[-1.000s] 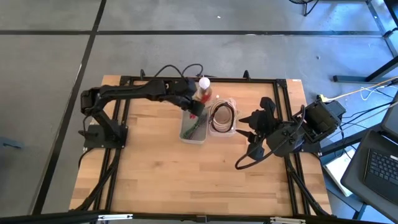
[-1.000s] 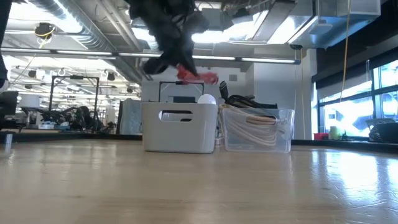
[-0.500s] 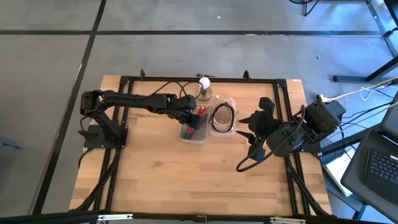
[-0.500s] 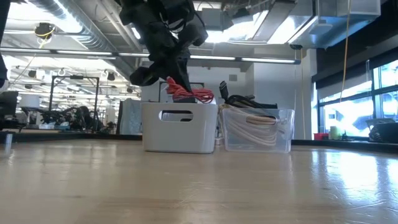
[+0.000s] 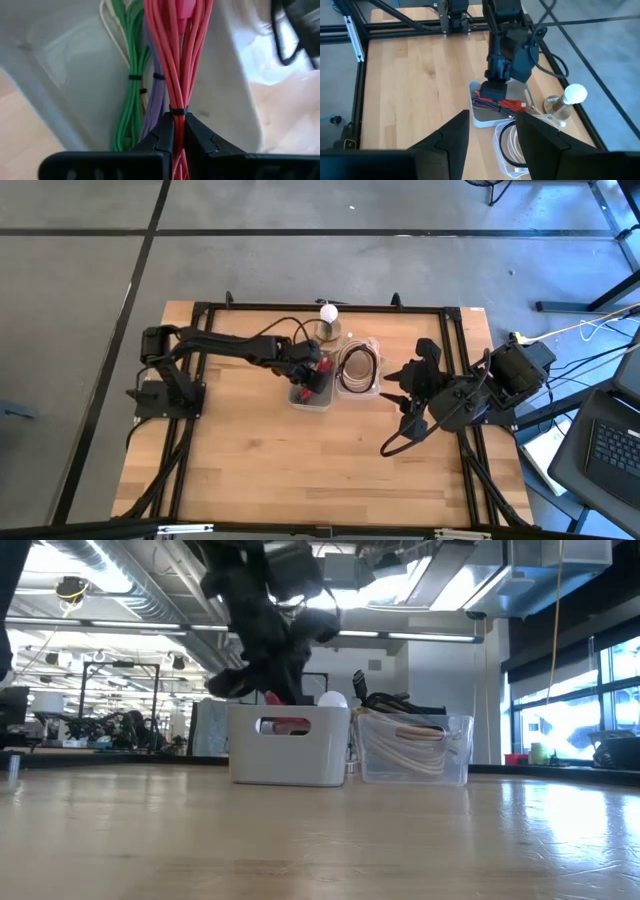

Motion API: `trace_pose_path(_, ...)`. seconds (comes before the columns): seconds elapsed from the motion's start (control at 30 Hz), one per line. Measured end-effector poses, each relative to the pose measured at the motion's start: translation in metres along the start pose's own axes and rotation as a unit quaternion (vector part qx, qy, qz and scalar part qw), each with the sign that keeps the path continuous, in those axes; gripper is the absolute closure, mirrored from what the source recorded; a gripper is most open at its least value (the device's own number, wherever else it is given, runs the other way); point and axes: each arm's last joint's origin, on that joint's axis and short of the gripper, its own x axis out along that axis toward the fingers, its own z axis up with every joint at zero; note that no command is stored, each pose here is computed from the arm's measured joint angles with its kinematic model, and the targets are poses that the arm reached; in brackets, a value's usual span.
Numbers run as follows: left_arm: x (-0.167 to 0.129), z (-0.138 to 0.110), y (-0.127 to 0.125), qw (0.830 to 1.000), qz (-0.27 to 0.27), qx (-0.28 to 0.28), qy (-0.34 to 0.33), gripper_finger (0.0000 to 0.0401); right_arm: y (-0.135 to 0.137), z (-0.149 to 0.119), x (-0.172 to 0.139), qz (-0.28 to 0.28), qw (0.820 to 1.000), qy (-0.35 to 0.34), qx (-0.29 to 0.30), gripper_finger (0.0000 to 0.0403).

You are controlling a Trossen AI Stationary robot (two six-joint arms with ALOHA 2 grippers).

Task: Pick and place USB-C Cables
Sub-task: Put the red charger cable into the gray bin

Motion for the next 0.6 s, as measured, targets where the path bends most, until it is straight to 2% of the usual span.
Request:
trace_pose_path(0.4,0.041,0.002,0.009,0.999,0.018,0.021,0.031,0.0388,0.000,0.000,0.000,0.008,1.000,0.005,0.013,0.0238)
trace_pose_path(0.6,0.048,0.001,0.011,0.998,0.027,0.040,0.032,0.0382,0.000,0.000,0.000,0.008,1.000,0.005,0.017,0.0238)
